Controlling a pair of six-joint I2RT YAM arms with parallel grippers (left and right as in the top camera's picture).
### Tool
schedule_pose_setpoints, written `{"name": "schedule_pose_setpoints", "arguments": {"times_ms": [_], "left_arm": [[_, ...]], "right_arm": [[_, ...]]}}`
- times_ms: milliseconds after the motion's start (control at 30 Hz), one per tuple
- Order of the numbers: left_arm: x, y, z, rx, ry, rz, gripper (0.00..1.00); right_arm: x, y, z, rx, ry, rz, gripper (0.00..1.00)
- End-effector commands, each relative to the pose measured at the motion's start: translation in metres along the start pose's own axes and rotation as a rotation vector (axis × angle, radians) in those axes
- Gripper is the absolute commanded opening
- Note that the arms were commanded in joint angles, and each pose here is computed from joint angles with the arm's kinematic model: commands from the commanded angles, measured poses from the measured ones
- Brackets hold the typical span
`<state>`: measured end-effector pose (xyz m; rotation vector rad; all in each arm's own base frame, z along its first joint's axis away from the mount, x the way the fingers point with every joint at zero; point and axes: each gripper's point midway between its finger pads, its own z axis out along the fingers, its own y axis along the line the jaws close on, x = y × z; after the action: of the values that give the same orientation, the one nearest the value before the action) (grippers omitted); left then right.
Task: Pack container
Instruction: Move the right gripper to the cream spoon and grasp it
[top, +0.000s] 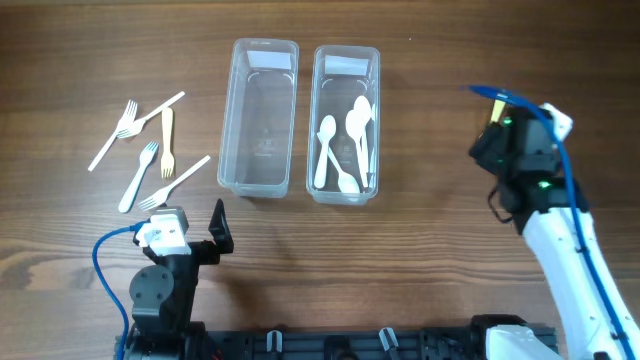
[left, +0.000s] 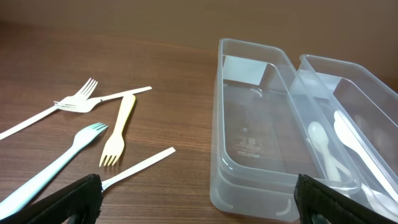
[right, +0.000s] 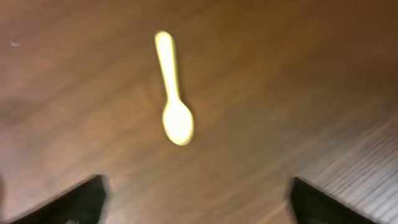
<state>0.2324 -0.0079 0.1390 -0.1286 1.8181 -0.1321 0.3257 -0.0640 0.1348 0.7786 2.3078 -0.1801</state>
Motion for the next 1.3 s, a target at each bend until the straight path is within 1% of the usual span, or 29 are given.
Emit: {"name": "schedule_pose_setpoints", "arguments": {"times_ms": [0, 167, 200, 233, 300, 400, 500, 633, 1267], "left_arm": [[-0.001, -0.001, 0.000, 0.007, -0.007, 0.007, 1.00], [-0.001, -0.001, 0.000, 0.007, -0.007, 0.007, 1.00], [-0.001, -0.001, 0.000, 0.007, -0.007, 0.007, 1.00], [-0.001, -0.001, 0.000, 0.007, -0.007, 0.007, 1.00], [-0.001, -0.001, 0.000, 0.007, -0.007, 0.007, 1.00], [-0.001, -0.001, 0.000, 0.007, -0.007, 0.007, 1.00], [-0.001, -0.001, 0.000, 0.007, -0.007, 0.007, 1.00], [-0.001, -0.001, 0.000, 0.007, -0.007, 0.007, 1.00], [-0.001, -0.001, 0.000, 0.007, -0.007, 0.007, 1.00]], "right_arm": [[0.002, -0.006, 0.004, -0.023, 0.050, 0.052, 1.00], [0.008, -0.005, 0.004, -0.034, 0.076, 0.035, 1.00], [0.010, 0.008, 0.003, -0.108, 0.096, -0.008, 0.99], [0.008, 0.014, 0.001, -0.135, 0.109, -0.009, 1.00], [-0.007, 0.020, -0.004, -0.134, 0.110, -0.029, 1.00], [-0.036, 0.019, -0.014, -0.071, 0.085, -0.038, 0.99], [-0.046, 0.020, -0.022, -0.074, 0.071, -0.034, 1.00], [-0.042, 0.018, -0.022, -0.065, 0.086, -0.059, 1.00], [-0.034, 0.013, -0.023, -0.047, 0.121, -0.067, 1.00]]}}
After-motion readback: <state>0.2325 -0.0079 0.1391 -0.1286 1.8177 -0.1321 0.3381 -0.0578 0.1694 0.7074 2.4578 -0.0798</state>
